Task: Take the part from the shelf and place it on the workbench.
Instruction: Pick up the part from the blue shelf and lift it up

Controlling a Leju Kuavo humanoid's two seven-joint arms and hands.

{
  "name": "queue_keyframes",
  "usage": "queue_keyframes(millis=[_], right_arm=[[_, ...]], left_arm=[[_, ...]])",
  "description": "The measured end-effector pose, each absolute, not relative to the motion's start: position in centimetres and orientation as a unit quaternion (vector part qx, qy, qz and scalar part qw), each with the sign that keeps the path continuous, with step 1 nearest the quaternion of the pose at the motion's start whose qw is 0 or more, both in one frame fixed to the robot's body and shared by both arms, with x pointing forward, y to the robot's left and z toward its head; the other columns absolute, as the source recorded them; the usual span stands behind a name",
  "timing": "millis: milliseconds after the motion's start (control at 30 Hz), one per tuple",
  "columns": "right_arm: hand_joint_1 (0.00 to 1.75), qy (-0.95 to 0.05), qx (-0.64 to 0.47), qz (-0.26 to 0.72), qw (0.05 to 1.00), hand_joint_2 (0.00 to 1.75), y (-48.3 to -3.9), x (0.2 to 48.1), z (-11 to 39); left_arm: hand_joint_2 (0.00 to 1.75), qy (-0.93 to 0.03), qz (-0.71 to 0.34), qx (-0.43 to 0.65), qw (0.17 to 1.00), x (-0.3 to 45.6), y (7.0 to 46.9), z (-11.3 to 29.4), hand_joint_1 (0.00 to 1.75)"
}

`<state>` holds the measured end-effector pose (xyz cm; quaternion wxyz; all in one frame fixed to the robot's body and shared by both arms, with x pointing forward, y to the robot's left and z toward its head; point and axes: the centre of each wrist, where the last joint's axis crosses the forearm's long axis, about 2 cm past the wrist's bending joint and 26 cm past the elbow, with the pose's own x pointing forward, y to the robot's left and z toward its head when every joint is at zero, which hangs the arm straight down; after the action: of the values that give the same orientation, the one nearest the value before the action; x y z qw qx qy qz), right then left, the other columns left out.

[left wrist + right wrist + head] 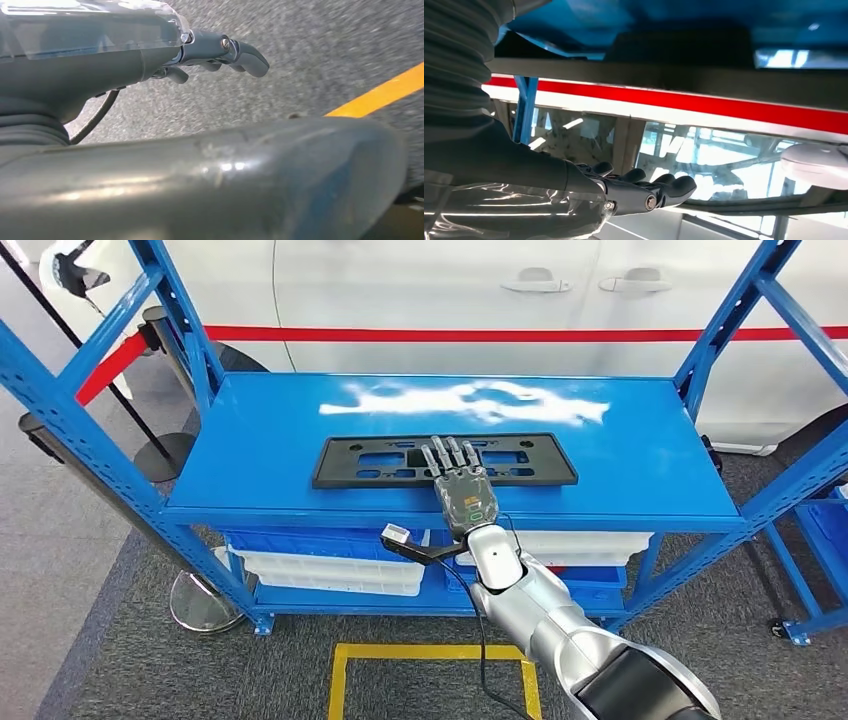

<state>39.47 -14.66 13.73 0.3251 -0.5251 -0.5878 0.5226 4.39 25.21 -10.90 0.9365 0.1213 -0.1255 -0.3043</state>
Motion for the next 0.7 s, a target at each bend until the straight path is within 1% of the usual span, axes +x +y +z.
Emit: queue_keyframes(millis=[267,467,600,700], right_arm=[[0.00,-0.590,-0.526,0.519,0.324,1.75,-14.5,39.4,13.7],[0.00,-0.588,-0.519,0.527,0.328,1.75,-14.2,38.7,12.8],[0.00,-0.594,-0.492,0.543,0.333,1.75,-13.5,38.7,13.0],[1.31,-0.602,-0.474,0.544,0.342,1.75,-13.1,39.1,13.9]], left_arm=[[0.00,-0.131,-0.304,0.121,0.936,4.7,25.2,-10.9,0.00],[0.00,-0.119,-0.301,0.119,0.939,3.8,25.2,-11.0,0.00],[0.00,-0.117,-0.301,0.123,0.938,4.0,25.2,-10.9,0.00],[0.00,-0.127,-0.299,0.131,0.936,4.8,25.2,-10.8,0.00]])
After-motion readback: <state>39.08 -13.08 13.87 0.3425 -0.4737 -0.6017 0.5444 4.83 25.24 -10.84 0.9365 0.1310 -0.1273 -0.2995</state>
